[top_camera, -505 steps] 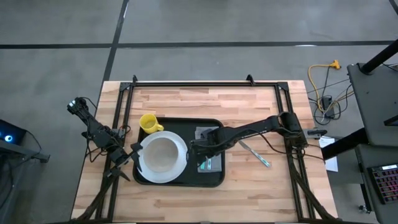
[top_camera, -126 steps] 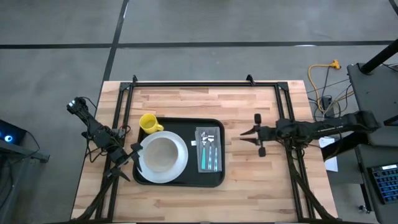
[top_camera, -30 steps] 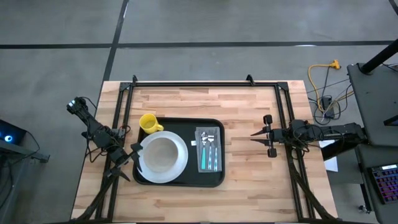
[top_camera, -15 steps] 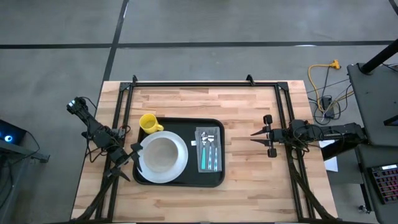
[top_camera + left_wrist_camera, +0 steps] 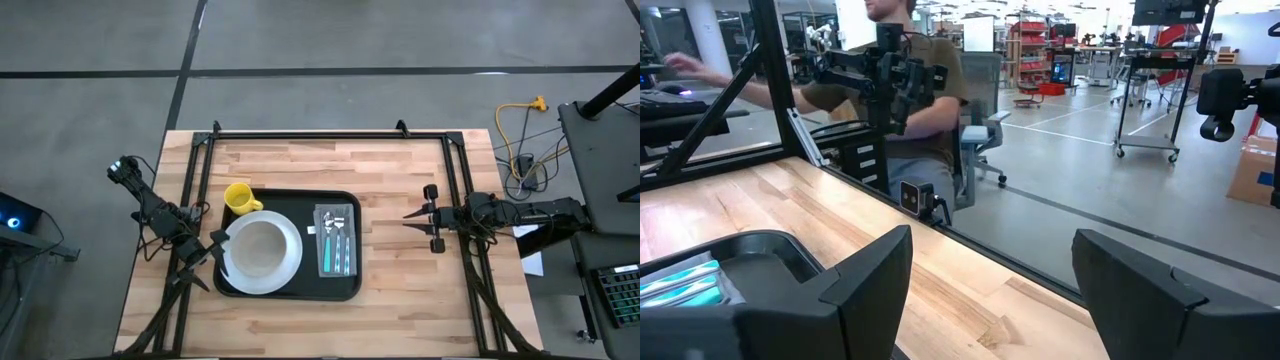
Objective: Set up tray
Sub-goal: Return to Home Position
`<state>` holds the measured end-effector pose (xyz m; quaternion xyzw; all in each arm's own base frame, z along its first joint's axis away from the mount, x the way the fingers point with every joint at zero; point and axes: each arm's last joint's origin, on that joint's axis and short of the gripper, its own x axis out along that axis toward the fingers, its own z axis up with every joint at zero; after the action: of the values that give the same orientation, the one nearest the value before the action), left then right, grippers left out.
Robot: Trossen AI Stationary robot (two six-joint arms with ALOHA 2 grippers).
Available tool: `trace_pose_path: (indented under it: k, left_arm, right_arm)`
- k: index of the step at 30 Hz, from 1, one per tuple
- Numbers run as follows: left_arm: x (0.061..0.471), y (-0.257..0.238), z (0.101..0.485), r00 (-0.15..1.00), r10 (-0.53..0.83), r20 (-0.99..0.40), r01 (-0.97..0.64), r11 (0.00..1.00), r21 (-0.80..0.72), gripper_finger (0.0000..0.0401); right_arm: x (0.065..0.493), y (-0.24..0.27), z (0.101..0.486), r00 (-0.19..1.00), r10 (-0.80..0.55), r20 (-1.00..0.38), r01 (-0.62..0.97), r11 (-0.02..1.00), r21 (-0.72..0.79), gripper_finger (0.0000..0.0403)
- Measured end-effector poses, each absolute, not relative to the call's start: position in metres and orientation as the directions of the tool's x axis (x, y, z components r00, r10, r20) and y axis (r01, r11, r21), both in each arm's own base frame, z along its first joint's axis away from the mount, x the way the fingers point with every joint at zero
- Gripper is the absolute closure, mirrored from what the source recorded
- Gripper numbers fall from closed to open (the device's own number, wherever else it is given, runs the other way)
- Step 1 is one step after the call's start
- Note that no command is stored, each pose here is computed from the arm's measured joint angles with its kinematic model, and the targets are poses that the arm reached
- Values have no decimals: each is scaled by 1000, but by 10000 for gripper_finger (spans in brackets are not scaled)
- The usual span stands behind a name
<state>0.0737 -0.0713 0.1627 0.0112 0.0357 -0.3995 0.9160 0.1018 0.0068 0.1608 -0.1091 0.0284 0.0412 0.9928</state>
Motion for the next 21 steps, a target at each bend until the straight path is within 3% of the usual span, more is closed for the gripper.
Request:
trace_pose_path:
  k: [11, 21]
  left_arm:
    - [74, -71, 163, 678, -731, -74, 733, 681, -8, 146]
    - [74, -71, 163, 678, -731, -74, 733, 681, -8, 146]
  right_arm:
    - [102, 7, 161, 995, 76, -65, -88, 973, -214, 319]
    - [102, 7, 161, 995, 76, -65, -88, 973, -214, 333]
